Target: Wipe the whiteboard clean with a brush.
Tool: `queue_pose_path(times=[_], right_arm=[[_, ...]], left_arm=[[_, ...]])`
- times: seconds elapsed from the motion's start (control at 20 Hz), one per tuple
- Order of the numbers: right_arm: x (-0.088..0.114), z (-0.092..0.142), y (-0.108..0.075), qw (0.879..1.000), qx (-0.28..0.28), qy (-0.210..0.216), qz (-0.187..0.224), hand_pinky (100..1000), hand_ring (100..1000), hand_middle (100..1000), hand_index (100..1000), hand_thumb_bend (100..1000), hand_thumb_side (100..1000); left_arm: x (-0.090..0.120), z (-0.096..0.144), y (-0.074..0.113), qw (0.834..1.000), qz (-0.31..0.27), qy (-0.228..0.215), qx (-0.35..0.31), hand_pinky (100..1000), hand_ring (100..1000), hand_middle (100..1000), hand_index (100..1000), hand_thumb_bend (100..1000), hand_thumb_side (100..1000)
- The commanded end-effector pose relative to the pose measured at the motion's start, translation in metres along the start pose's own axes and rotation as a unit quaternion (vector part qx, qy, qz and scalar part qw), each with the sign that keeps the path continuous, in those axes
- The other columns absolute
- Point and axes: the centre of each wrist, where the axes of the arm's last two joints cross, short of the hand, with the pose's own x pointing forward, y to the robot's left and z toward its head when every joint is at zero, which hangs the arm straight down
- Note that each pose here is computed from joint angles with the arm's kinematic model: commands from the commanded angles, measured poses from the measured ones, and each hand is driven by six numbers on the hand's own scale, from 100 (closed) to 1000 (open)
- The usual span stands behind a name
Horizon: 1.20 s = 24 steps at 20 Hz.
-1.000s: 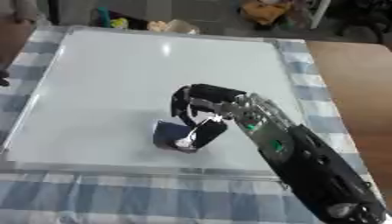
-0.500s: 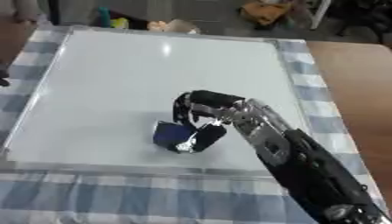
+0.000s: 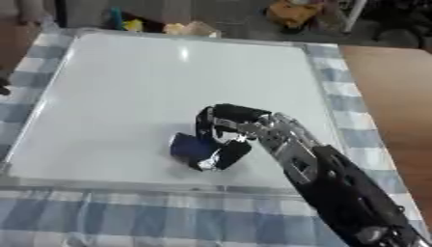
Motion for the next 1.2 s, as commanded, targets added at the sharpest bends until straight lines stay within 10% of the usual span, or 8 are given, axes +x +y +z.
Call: queue_pose_path(times=[0.05,1.2], right_arm=[[-0.0032,0.002,-0.0045,1.0,-0.002,0.005,0.01,532,608,619,262,373,473],[0.0002,0.0067,-0.0122,1.0,-0.028,0.001,0.014,535,624,643,282,416,521]], left_arm=[[0.0098,-0.0051,0.0038,1.0,-0.006,-0.016,-0.002,556,573,621,729,676,969],[0.0096,-0.0047,0.004,1.0,-0.005,-0.015,-0.002,557,573,621,729,677,969]])
